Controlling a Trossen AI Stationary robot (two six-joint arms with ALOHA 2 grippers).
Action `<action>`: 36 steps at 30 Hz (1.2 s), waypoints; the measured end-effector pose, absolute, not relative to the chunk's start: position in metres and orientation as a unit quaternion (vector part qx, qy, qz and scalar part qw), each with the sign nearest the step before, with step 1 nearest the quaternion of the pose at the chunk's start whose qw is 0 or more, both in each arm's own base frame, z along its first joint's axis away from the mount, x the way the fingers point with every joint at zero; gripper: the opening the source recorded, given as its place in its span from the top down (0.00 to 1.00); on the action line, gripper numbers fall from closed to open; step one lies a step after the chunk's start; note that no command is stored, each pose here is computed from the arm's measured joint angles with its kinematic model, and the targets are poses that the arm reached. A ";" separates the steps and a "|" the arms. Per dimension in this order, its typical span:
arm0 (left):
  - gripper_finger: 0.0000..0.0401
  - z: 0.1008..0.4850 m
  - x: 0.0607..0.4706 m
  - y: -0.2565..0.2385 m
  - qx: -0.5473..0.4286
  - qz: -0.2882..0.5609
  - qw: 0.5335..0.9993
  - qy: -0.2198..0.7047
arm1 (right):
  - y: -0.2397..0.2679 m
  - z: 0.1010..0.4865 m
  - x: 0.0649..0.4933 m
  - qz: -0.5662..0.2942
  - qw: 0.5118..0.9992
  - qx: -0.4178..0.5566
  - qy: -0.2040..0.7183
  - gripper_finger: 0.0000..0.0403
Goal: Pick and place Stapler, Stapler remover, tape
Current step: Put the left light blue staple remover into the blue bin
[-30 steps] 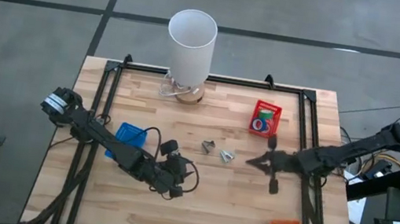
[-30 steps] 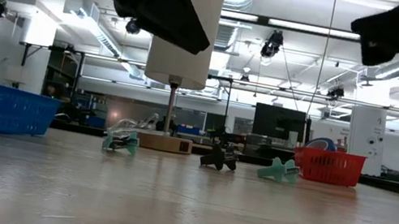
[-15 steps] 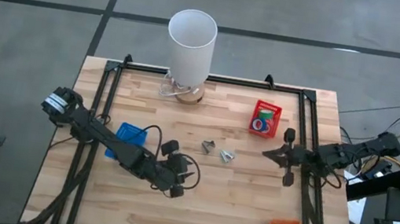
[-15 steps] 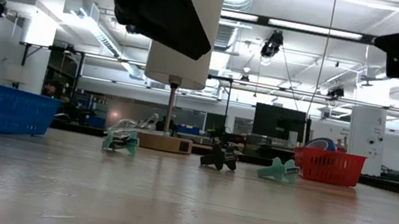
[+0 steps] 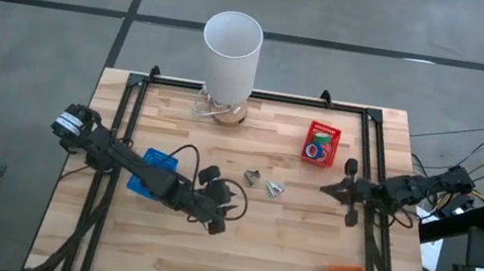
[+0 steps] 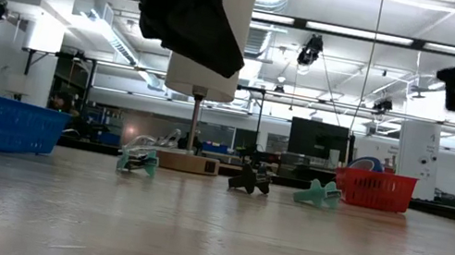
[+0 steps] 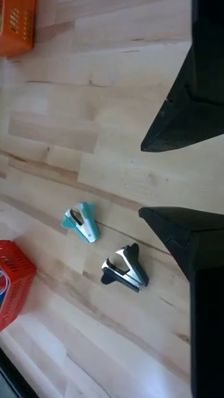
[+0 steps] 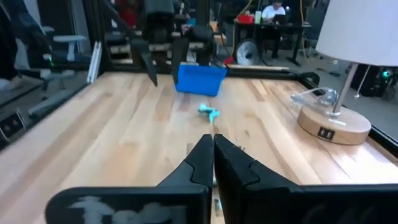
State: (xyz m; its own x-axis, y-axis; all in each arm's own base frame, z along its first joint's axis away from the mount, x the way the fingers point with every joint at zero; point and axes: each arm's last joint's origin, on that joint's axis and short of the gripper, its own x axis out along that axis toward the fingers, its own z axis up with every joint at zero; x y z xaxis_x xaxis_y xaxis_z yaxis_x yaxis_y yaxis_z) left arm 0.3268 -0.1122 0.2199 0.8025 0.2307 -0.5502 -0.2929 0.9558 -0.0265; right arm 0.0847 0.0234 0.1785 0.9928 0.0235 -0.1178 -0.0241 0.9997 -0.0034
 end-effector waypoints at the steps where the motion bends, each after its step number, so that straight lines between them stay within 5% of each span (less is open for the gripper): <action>1: 0.61 0.220 0.327 -0.111 -0.053 0.136 0.948 0.284 | 0.024 0.175 0.085 0.012 0.998 -0.007 0.063 0.98; 4: 0.61 0.219 0.330 -0.104 -0.054 0.123 0.947 0.293 | 0.024 0.171 0.087 0.003 0.998 -0.016 0.068 0.98; 11: 0.61 0.211 0.329 -0.085 -0.046 0.183 0.933 0.305 | 0.015 0.175 0.087 -0.165 0.985 -0.020 0.049 0.98; 22: 0.61 0.186 0.301 -0.063 0.021 0.228 0.852 0.470 | 0.014 0.173 0.087 -0.175 0.983 -0.023 0.052 0.98; 28: 0.61 0.179 0.282 -0.054 0.141 0.148 0.778 0.595 | 0.014 0.173 0.087 -0.174 0.983 -0.022 0.052 0.98; 36: 0.61 0.179 0.283 -0.056 0.224 0.055 0.762 0.605 | 0.014 0.172 0.087 -0.174 0.983 -0.023 0.053 0.98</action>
State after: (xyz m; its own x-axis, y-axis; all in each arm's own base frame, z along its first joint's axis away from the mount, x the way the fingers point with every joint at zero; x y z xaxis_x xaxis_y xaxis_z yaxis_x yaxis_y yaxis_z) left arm 0.2833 -0.0559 0.1791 0.2612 0.3548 -0.8977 0.1879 0.8935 0.4078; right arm 0.0871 0.0142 0.1725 0.9336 -0.3454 -0.0955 0.3406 0.9381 -0.0627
